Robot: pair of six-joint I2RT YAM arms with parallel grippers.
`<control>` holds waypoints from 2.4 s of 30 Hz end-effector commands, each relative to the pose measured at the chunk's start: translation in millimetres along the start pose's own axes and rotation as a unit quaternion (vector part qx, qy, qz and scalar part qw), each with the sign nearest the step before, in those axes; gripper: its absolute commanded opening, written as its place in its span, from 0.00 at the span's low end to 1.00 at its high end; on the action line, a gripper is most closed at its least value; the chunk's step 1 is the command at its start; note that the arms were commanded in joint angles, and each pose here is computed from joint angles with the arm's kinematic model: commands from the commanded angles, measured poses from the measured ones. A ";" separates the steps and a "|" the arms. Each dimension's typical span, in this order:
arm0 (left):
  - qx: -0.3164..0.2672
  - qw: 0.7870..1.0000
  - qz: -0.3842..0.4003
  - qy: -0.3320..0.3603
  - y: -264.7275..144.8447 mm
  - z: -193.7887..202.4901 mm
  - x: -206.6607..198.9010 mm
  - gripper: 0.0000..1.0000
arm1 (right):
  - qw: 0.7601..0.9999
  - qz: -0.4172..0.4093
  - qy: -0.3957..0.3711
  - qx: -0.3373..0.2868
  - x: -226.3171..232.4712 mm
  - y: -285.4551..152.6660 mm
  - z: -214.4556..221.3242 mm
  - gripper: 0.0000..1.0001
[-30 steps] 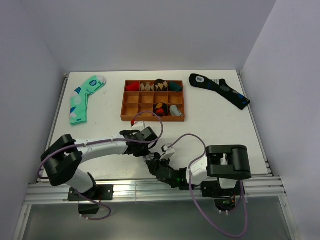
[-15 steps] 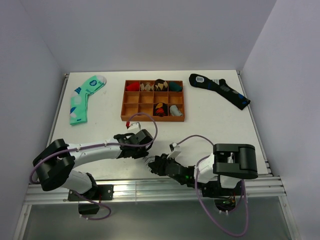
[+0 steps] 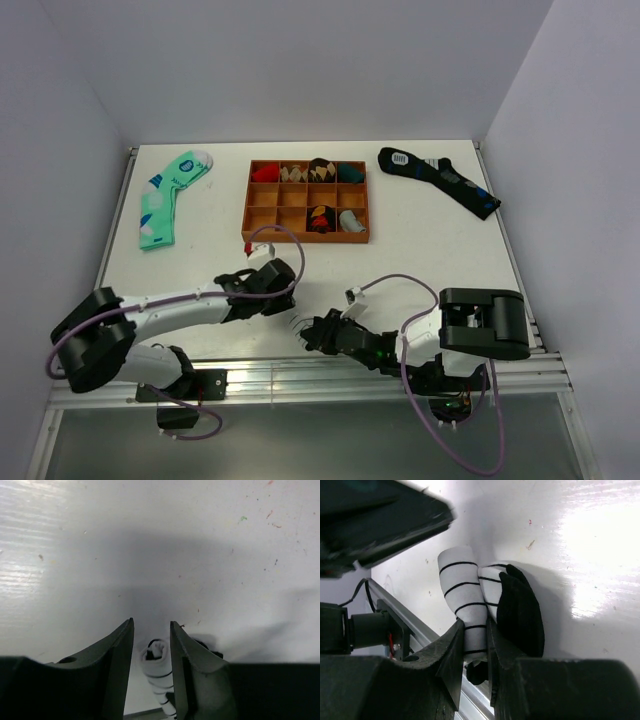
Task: Roll the socks
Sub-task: Roll the sock at the center of the board.
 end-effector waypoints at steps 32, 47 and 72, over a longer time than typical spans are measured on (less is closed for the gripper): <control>0.051 0.993 0.079 -0.066 -23.5 27.0 12.5 0.44 | 0.974 0.159 0.065 0.150 -110.0 2.0 48.9 0.00; 0.038 0.993 0.059 -0.097 -32.7 22.3 35.9 0.45 | 0.973 0.178 0.074 0.128 -111.2 28.1 29.8 0.00; 0.027 0.992 0.118 0.035 -44.9 -67.3 -45.5 0.44 | 0.967 0.104 -0.212 0.091 -80.0 13.7 -1.7 0.00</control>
Point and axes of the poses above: each gripper's point midway between its finger pads, its own y axis out along the fingers, its own x axis along the line the jaws close on, z = x × y, the point moved 2 cm from there along -y, back along the fingers, and after that the axes turned 14 degrees about -y, right-handed, at the moved point
